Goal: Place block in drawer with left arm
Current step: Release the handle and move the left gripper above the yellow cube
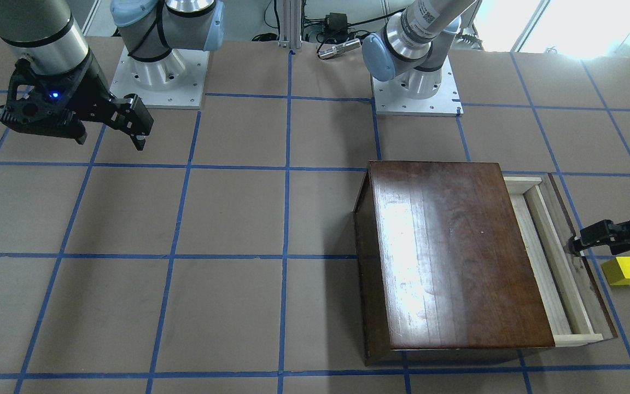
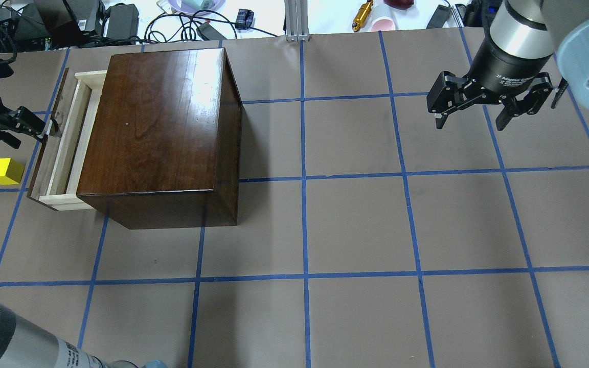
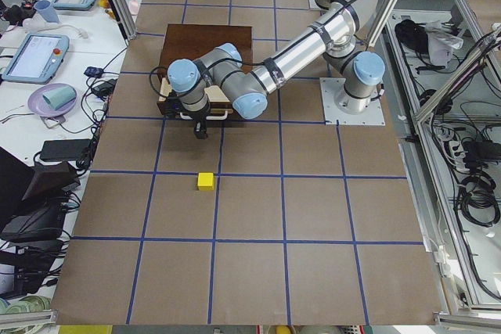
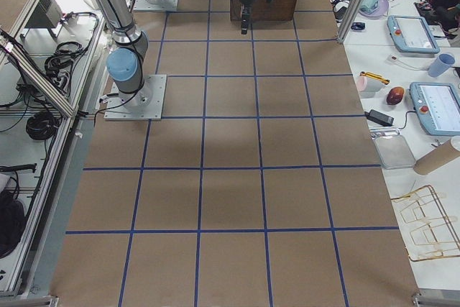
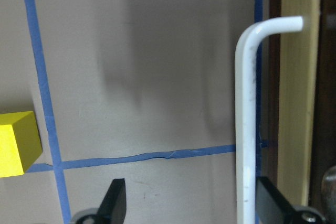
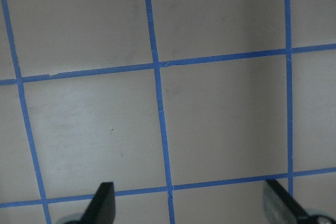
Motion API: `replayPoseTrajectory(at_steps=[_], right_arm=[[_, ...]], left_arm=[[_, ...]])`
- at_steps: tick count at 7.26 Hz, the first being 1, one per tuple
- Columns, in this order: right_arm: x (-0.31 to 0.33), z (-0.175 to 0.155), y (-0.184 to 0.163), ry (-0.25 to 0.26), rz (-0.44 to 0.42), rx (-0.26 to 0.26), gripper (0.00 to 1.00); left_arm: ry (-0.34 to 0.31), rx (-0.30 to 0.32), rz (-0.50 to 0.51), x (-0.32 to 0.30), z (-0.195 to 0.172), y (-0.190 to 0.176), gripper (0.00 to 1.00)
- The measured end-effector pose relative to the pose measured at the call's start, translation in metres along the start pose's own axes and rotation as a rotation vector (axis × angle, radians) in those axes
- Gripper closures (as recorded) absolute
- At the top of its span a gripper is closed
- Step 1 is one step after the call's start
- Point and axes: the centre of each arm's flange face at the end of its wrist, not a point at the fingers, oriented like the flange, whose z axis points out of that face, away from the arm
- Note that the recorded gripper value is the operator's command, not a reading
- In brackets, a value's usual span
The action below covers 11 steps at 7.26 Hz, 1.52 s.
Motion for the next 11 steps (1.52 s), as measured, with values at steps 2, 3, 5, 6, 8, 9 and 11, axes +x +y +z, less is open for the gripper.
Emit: replayPoseTrajectory(at_steps=[2,3,5,6,8,9,11], right_arm=[[0.000,0.000,0.000,0.000,0.000,0.000,0.00],[0.000,0.000,0.000,0.000,0.000,0.000,0.00],[0.000,0.000,0.000,0.000,0.000,0.000,0.00],[0.000,0.000,0.000,0.000,0.000,0.000,0.00],[0.000,0.000,0.000,0.000,0.000,0.000,0.00],[0.000,0.000,0.000,0.000,0.000,0.000,0.00],[0.000,0.000,0.000,0.000,0.000,0.000,0.00]], left_arm=[[-0.009,-0.002,0.001,-0.002,-0.002,0.001,0.13],[-0.011,-0.002,0.001,-0.002,-0.003,0.001,0.12],[-0.018,0.004,0.001,-0.003,-0.007,0.000,0.10],[-0.027,0.011,0.002,-0.005,-0.013,-0.003,0.06],[-0.074,-0.006,-0.004,-0.022,-0.018,-0.011,0.01],[-0.087,-0.016,-0.011,-0.042,-0.015,-0.011,0.01],[-0.095,-0.016,-0.005,-0.082,-0.006,-0.012,0.00]])
